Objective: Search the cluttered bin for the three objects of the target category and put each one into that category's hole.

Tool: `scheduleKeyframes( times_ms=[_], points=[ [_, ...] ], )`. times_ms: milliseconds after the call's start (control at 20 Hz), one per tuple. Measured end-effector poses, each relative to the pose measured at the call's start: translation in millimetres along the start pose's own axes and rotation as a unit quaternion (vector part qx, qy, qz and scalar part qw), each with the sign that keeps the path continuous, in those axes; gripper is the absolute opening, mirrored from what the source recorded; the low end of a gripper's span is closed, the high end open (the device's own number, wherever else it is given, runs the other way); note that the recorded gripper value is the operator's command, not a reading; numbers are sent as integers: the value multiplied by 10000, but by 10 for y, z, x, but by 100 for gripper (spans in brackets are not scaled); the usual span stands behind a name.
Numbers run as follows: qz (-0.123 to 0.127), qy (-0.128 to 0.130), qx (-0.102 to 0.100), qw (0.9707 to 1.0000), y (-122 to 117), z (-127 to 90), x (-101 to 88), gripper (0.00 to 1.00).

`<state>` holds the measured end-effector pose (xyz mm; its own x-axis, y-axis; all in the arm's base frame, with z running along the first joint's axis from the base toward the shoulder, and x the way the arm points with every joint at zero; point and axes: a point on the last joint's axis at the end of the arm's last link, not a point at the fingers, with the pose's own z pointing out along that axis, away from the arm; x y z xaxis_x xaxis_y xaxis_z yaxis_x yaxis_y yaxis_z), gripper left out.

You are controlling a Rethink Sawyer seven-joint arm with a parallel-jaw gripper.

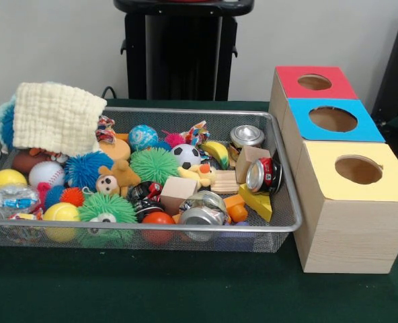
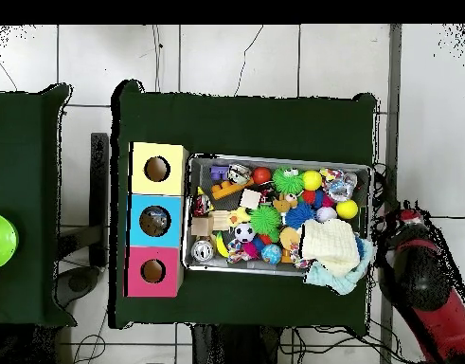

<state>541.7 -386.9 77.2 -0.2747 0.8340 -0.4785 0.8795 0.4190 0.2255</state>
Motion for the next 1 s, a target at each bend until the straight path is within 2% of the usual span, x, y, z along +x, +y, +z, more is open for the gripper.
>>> scheduleKeyframes(
  times_ms=[250,450,750,1000],
  points=[
    [26,211,53,9998,-104,98,196,100],
    [25,435,46,9990,-102,108,428,100],
    [9,784,-107,9969,36,39,776,100],
    [79,973,-255,9949,73,31,901,100]
  ],
)
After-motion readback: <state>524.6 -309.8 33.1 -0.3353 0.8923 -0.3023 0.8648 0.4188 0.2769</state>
